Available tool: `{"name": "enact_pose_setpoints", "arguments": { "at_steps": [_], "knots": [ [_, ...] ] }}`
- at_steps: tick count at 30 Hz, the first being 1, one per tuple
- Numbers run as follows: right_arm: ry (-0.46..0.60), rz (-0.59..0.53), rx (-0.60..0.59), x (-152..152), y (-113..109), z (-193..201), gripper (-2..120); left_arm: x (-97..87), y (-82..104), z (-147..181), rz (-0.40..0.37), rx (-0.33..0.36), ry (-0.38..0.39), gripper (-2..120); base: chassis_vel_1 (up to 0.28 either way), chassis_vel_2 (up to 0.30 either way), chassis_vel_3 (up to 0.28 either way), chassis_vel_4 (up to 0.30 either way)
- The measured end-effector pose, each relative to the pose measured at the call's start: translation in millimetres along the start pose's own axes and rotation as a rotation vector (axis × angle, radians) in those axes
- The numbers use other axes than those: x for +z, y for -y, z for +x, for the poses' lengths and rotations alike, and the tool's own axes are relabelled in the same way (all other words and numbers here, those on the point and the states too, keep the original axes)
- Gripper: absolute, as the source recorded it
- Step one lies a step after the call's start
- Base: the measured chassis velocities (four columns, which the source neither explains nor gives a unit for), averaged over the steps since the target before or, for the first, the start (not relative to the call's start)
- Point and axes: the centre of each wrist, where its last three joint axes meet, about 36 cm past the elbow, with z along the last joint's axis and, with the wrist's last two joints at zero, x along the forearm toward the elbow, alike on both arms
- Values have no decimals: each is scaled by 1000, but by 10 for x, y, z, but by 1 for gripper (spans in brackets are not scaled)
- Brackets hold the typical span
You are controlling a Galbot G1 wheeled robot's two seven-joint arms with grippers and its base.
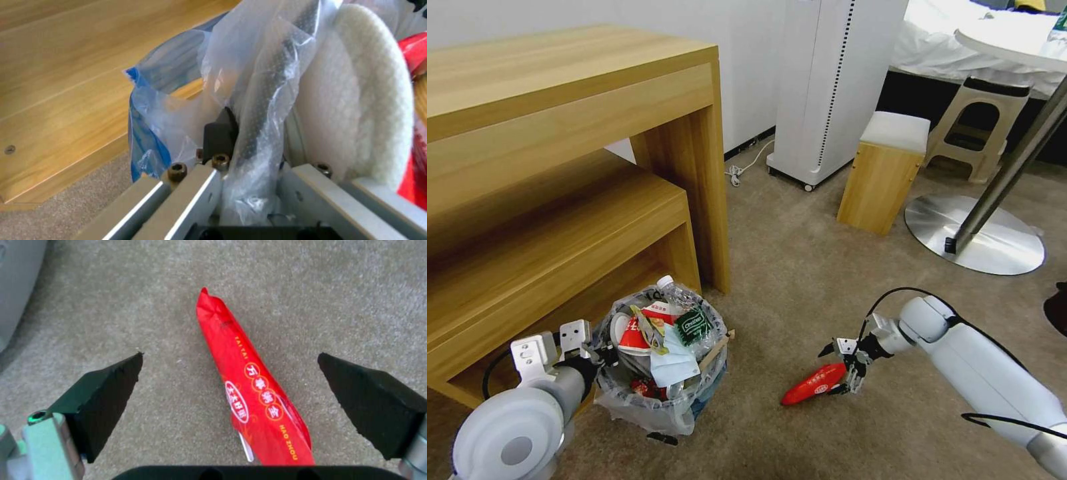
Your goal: Pick up the trash bin and place the garbage on the floor into it.
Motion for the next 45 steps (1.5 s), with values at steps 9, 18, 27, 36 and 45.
{"name": "enact_pose_setpoints", "arguments": {
  "at_steps": [9, 18, 27, 36, 45],
  "knots": [
    [-45, -12, -11, 42, -21, -196, 100, -3, -6, -24, 2, -2, -2, 0, 0, 0, 0, 0],
    [-58, -42, 5, 149, -57, -304, 100, -8, -15, -26, 3, -5, 0, 0, 0, 0, 0, 0],
    [-60, -96, 50, 250, -177, -442, 100, 4, -13, -44, 6, -4, -5, 0, 0, 0, 0, 0],
    [-74, -132, 95, 316, -197, -518, 100, 3, -18, -43, 6, -7, -3, 0, 0, 0, 0, 0],
    [-103, -129, 91, 361, -205, -556, 100, 4, -18, -44, 7, -8, -2, 0, 0, 0, 0, 0]
  ]
}}
